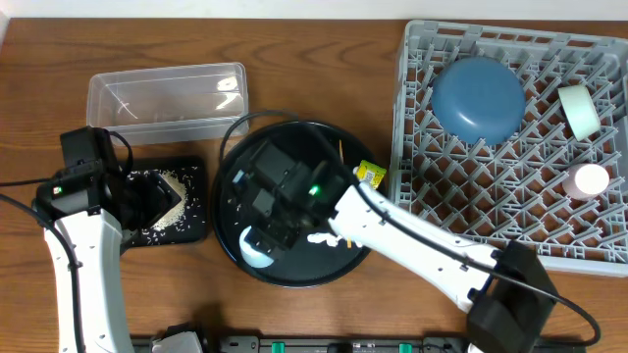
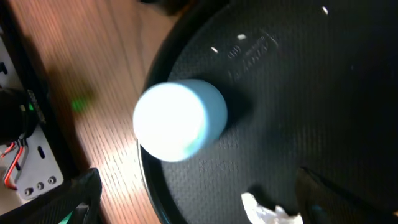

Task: Sort waste into correct bins and load items into the dishwasher rack
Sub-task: 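Move the right gripper back to the light blue cup and grasp it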

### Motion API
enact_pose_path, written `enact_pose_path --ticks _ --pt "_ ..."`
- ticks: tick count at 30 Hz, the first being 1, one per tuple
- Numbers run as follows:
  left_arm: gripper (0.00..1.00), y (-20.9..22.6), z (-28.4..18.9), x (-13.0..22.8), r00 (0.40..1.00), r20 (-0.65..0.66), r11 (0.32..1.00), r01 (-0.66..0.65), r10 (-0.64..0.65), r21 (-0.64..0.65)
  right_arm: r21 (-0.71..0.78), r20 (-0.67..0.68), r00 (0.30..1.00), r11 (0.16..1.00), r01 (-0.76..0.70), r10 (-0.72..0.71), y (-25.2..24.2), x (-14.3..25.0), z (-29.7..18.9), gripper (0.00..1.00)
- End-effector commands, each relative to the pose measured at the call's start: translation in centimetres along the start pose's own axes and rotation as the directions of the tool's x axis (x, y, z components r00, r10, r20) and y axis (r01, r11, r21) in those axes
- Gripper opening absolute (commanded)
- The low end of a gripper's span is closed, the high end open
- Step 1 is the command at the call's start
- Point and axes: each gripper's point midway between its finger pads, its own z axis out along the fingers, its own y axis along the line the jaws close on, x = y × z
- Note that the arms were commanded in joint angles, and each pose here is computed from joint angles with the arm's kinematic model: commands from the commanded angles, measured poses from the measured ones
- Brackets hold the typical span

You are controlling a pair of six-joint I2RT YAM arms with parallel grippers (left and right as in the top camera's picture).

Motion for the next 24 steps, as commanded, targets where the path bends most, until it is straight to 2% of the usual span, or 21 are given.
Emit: enact_pose_path --ticks 1,24 --pt "0.87 0.4 0.2 0.0 1.000 -0.004 1.000 0.013 -0.013 -0.016 0.039 0.014 0.999 0.999 0.030 -0.031 0.4 -0.2 0.6 0.94" --pt "0.87 0.4 0.2 0.0 1.000 -0.004 1.000 0.013 -0.013 -0.016 0.021 0.121 0.989 0.997 0.079 -0.081 1.8 1.7 6.6 0.94"
